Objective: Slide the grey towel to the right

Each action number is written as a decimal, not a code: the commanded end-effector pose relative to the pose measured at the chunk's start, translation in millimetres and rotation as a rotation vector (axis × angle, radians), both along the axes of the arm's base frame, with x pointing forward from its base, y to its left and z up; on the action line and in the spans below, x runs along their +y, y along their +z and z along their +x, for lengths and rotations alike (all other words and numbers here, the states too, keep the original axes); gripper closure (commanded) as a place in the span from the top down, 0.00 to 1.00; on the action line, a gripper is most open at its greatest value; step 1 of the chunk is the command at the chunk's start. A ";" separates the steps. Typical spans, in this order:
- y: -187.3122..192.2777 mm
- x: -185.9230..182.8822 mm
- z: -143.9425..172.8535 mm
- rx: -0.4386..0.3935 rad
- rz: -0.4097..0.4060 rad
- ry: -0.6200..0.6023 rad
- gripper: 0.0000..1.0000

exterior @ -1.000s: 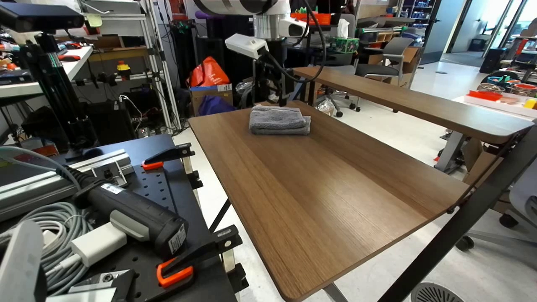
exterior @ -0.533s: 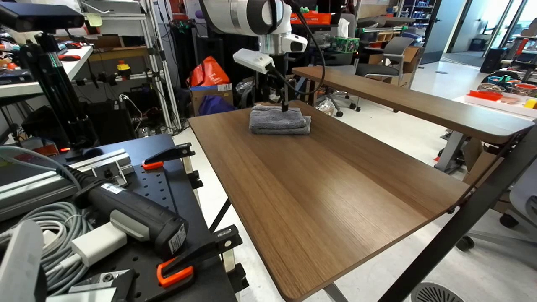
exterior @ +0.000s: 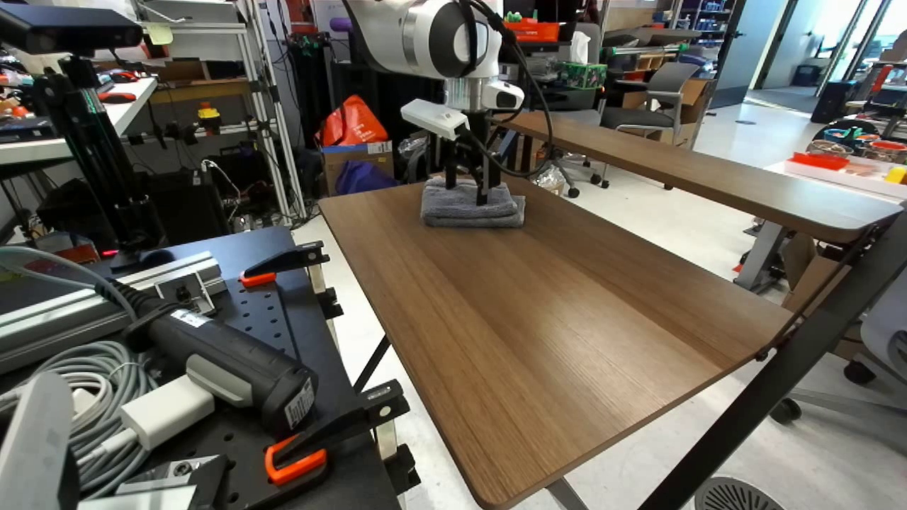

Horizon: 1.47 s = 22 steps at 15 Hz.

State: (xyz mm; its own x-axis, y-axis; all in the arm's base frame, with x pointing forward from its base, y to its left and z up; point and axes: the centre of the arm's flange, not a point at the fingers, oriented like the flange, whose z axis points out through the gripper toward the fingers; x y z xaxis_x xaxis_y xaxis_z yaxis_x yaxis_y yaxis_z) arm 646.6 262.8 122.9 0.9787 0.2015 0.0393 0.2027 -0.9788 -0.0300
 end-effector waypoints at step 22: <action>-4.2 -193.4 -46.6 0.028 0.114 -0.688 1.00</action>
